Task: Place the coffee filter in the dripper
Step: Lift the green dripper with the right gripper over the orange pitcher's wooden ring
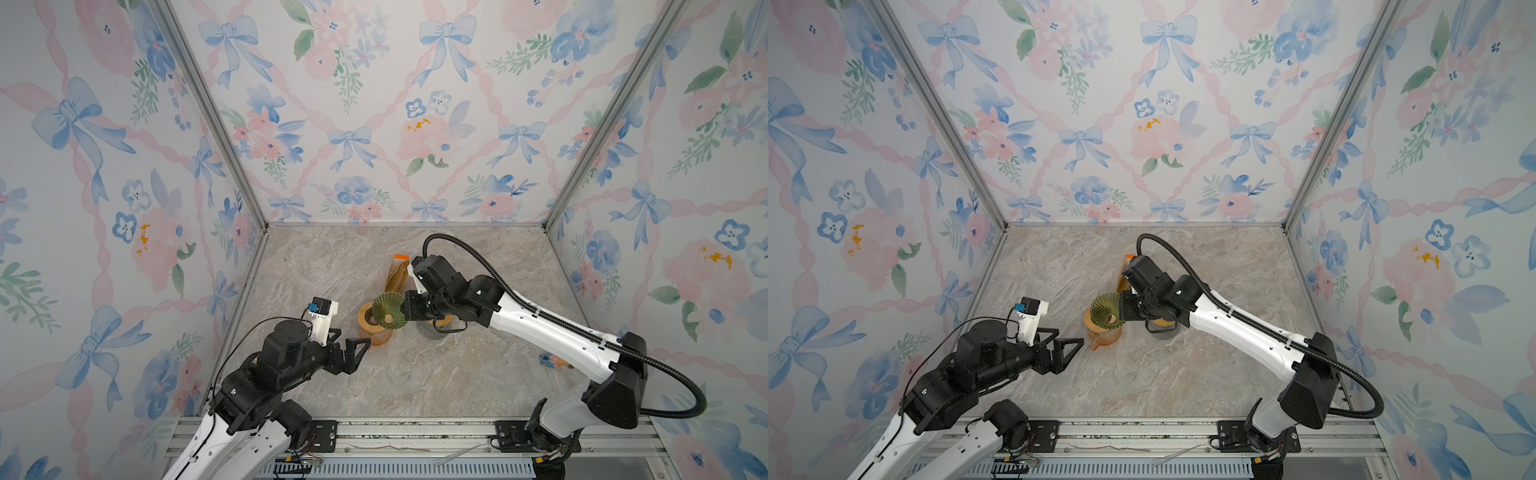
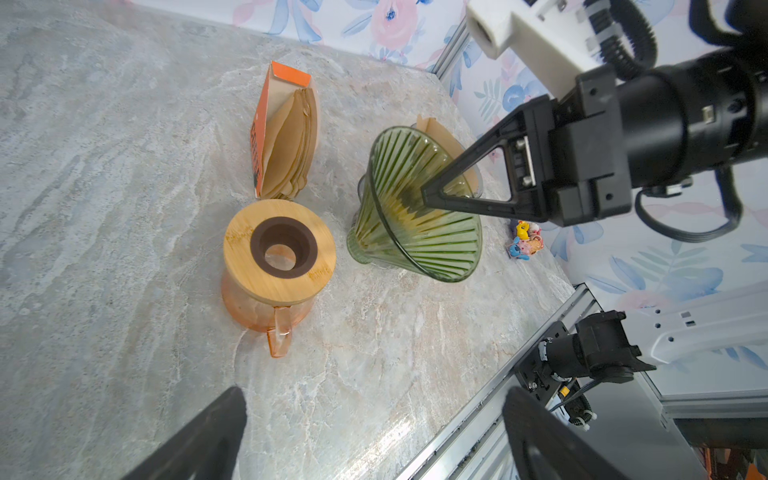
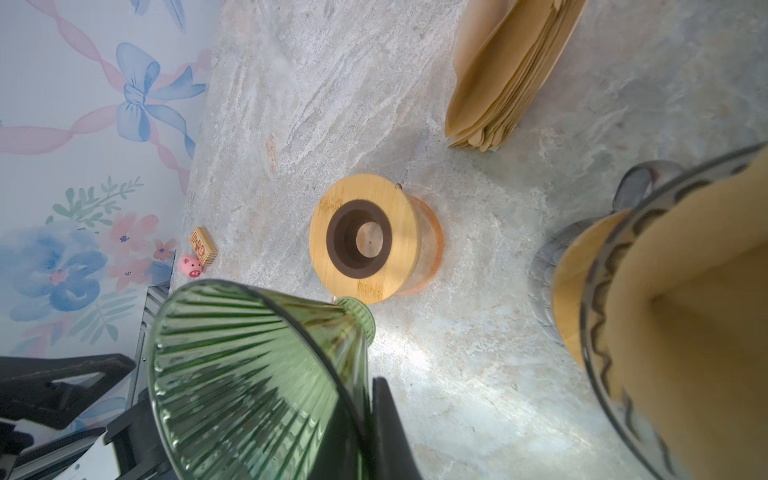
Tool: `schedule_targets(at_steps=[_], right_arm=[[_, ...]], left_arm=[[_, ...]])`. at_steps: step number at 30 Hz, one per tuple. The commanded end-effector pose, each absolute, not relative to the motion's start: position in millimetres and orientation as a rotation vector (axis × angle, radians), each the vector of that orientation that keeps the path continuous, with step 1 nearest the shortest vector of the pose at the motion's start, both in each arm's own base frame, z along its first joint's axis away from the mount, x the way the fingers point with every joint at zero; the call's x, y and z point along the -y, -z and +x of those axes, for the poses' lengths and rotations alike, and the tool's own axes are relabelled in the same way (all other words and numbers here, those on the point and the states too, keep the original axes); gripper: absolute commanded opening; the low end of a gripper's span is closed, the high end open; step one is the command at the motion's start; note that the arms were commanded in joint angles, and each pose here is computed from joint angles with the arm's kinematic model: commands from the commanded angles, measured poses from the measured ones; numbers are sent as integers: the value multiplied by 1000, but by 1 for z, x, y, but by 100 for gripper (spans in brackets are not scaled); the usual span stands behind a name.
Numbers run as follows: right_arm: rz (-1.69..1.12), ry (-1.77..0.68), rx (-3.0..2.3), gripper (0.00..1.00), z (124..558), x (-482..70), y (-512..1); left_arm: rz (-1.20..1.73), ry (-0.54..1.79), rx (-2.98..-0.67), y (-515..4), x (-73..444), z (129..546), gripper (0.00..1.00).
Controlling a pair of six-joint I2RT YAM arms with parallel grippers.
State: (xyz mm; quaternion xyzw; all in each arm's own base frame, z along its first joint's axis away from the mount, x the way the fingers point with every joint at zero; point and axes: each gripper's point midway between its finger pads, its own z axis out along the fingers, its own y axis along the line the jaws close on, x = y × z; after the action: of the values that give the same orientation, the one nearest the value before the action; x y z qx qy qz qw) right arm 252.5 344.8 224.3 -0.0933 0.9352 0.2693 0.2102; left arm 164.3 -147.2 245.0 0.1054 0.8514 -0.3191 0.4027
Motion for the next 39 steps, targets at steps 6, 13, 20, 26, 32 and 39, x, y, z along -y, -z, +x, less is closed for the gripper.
schedule_targets(at_steps=[6, 13, 20, 26, 32, 39], right_arm=[[-293, -767, -2620, 8, 279, -366, -221], [-286, -778, -2648, 8, 291, -379, -208], [-253, -792, -2673, 7, 300, -385, -194], [-244, -781, -2694, 7, 303, -385, -183], [-245, -786, -2708, 7, 303, -387, -176], [-236, -785, -2721, 7, 304, -388, -169]], left_arm=[[227, 813, -2116, -248, 144, 169, 98], [227, 816, -2125, -247, 146, 170, 98], [229, 820, -2122, -247, 146, 170, 98], [230, 822, -2119, -248, 146, 169, 98], [263, 820, -2118, -248, 148, 169, 98], [310, 799, -2109, -256, 155, 178, 98]])
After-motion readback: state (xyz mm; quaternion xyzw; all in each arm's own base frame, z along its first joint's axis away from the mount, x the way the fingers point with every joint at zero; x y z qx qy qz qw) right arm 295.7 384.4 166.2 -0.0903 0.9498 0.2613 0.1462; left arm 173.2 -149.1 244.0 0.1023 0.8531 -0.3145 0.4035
